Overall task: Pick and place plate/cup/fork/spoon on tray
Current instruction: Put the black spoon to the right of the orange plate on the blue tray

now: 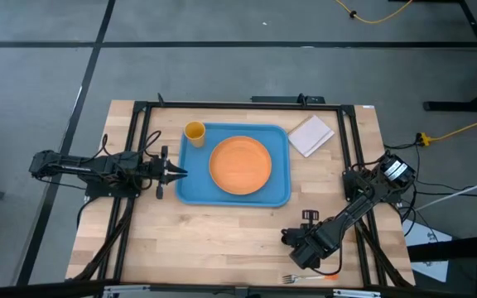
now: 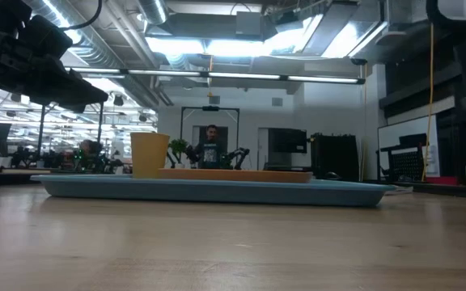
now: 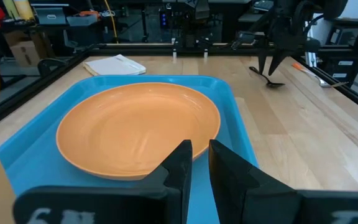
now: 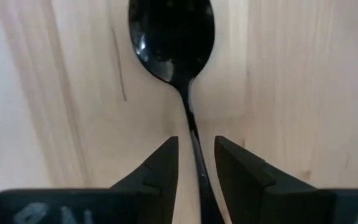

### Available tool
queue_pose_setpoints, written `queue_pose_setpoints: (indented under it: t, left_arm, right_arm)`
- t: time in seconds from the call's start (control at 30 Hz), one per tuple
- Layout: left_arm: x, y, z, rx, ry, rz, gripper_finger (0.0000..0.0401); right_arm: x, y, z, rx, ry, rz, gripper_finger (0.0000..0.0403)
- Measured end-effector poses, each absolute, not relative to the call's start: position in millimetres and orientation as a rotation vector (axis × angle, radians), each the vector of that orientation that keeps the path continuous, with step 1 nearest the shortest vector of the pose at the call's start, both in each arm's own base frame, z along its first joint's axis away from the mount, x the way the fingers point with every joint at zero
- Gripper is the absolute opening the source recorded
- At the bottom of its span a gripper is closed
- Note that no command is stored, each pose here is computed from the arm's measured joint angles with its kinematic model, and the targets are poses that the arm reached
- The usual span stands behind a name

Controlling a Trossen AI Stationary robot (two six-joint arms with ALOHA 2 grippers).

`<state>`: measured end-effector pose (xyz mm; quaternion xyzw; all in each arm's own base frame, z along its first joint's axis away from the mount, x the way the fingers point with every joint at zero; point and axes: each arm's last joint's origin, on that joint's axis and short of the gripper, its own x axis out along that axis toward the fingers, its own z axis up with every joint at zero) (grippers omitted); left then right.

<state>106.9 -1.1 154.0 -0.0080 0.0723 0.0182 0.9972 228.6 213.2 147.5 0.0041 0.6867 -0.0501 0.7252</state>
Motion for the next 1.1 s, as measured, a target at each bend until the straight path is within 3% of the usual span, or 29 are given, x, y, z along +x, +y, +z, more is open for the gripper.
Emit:
queue_pose_setpoints:
  t: [0.63, 0.77, 0.9, 1.1]
  left_arm:
    - [107, -1, 154, -0.016, 0.145, 0.037, 0.0047]
    - [107, -1, 154, -0.016, 0.145, 0.036, 0.0047]
    - [107, -1, 154, -0.016, 0.145, 0.037, 0.0047]
    - [107, -1, 154, -0.016, 0.145, 0.037, 0.0047]
  right_arm:
    - [223, 206, 134, 0.023, 1.515, -0.108, 0.0106]
    - [225, 206, 134, 0.033, 1.512, -0.103, 0.0073]
    - [228, 204, 133, 0.087, 1.508, -0.130, 0.0017]
    - [234, 201, 135, 0.214, 1.520, -0.219, 0.0007]
